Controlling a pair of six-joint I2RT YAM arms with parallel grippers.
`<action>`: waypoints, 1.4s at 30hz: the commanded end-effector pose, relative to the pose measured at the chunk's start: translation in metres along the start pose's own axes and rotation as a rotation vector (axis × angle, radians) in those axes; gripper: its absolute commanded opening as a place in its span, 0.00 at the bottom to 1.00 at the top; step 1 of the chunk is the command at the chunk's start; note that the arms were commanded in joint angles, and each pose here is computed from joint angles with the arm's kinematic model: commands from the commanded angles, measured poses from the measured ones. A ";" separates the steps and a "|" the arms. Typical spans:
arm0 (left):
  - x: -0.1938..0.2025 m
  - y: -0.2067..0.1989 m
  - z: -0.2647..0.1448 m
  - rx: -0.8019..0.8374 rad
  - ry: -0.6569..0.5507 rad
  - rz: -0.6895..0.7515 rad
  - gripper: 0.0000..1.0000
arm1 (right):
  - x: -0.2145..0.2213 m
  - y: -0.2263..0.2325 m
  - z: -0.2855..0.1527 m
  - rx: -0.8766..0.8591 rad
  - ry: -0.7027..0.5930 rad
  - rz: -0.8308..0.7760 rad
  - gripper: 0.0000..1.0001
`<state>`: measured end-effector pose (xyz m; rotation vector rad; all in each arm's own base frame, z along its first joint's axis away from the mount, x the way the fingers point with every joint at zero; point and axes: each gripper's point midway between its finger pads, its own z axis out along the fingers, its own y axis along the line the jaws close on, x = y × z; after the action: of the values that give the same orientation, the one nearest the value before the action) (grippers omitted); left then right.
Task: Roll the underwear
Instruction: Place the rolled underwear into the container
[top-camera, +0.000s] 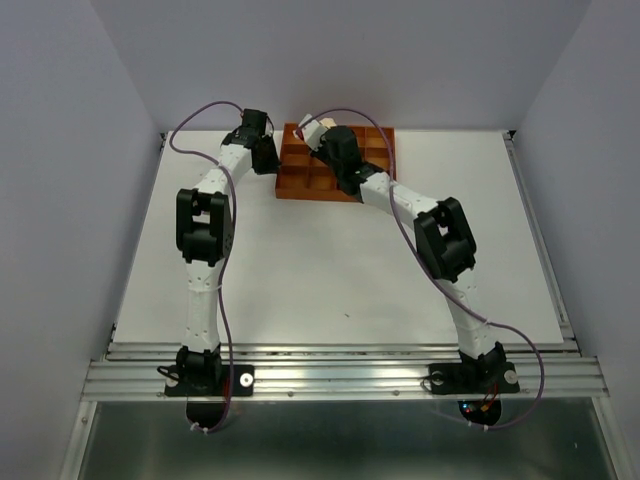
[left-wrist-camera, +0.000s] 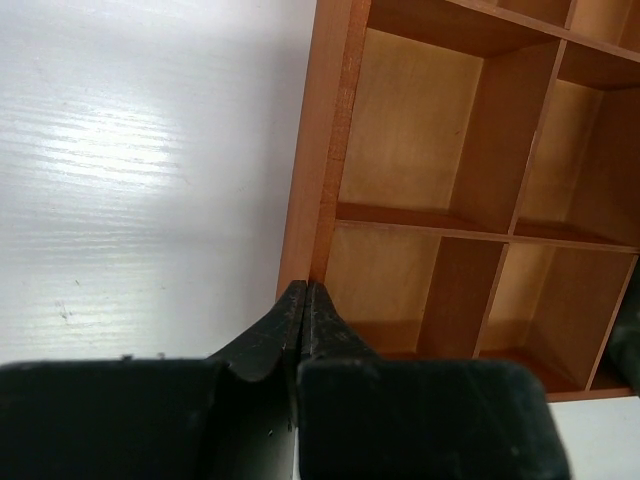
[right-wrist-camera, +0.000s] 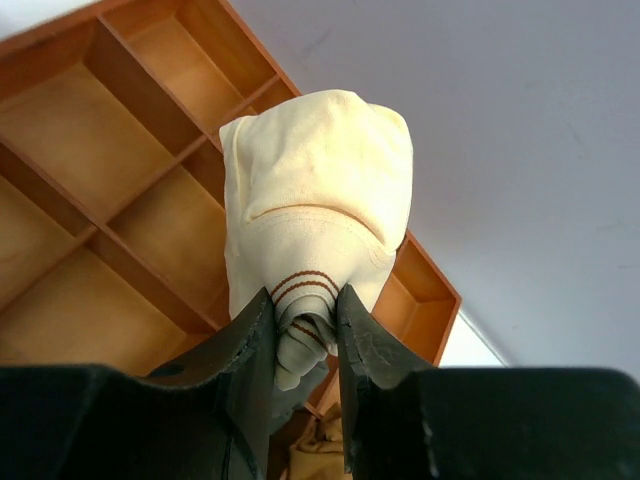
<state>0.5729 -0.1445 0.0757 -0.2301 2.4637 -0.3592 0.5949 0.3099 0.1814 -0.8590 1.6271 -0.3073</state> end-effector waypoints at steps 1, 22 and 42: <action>0.021 0.010 0.004 -0.049 0.050 0.023 0.05 | -0.022 -0.035 -0.012 0.087 -0.046 -0.080 0.01; 0.026 0.014 0.007 -0.069 0.061 0.007 0.05 | 0.044 0.083 -0.033 -0.260 0.086 -0.074 0.01; 0.024 0.013 0.008 -0.056 0.057 0.019 0.00 | 0.122 0.140 -0.049 -0.617 0.496 0.180 0.01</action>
<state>0.5748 -0.1456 0.0761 -0.2332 2.4502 -0.3487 0.5373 0.3329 0.0849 -1.1068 2.0009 0.0460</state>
